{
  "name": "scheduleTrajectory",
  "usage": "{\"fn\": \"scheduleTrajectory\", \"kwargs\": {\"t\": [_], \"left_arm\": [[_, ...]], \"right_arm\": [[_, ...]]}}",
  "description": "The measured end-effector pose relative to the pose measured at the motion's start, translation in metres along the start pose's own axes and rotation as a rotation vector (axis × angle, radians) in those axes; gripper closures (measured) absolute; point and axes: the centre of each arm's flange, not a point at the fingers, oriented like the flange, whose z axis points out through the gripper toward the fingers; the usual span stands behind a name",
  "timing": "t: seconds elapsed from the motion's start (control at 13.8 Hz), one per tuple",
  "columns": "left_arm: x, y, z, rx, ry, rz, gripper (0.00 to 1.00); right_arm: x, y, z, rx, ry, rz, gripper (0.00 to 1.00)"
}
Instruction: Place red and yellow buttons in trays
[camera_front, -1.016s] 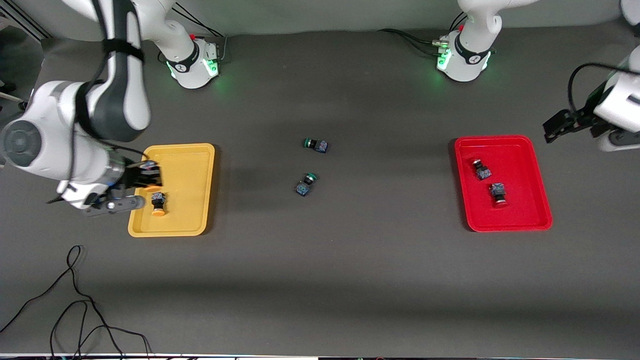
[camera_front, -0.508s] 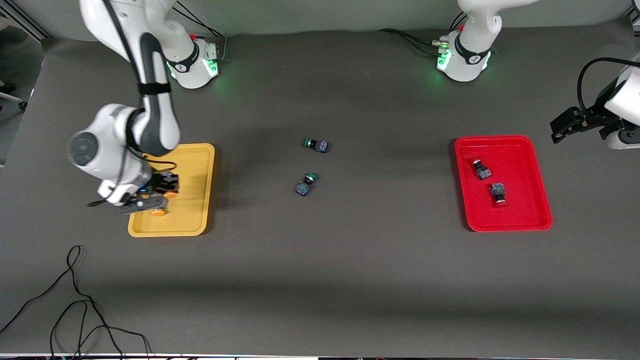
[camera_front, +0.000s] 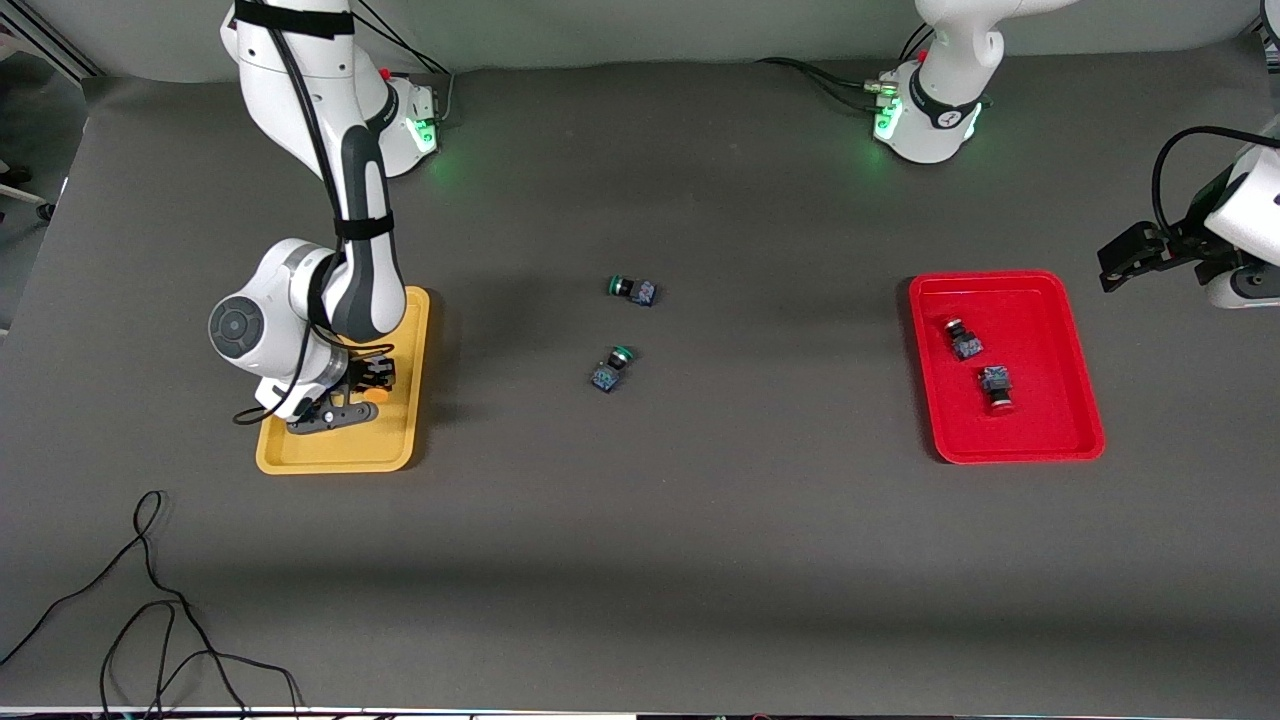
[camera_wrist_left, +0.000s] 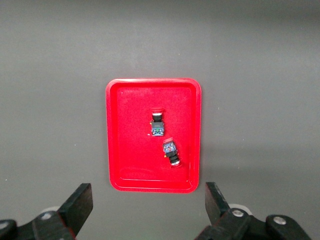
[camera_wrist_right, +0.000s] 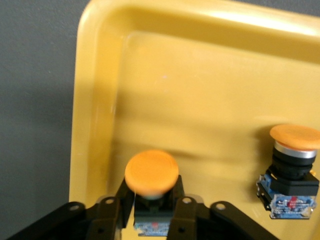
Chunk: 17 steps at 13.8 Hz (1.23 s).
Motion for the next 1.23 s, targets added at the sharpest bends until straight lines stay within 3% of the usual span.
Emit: {"fn": "scheduleTrajectory", "kwargs": {"t": [0.22,0.44,0.87,1.23], "left_arm": [[0.000,0.000,0.005,0.000,-0.023,0.002,0.00],[0.001,0.000,0.012,-0.001,-0.046,0.003,0.00],[0.000,0.001,0.014,0.000,-0.064,0.007,0.00],[0.001,0.008,0.017,0.000,-0.070,0.023,0.00]], "right_arm": [[0.012,-0.001,-0.019,0.017,0.031,-0.002,0.29],[0.025,0.005,-0.064,0.055,0.017,0.001,0.01],[0.047,-0.001,-0.183,0.051,-0.084,0.030,0.00],[0.047,-0.014,-0.262,-0.025,-0.090,0.091,0.00]]}}
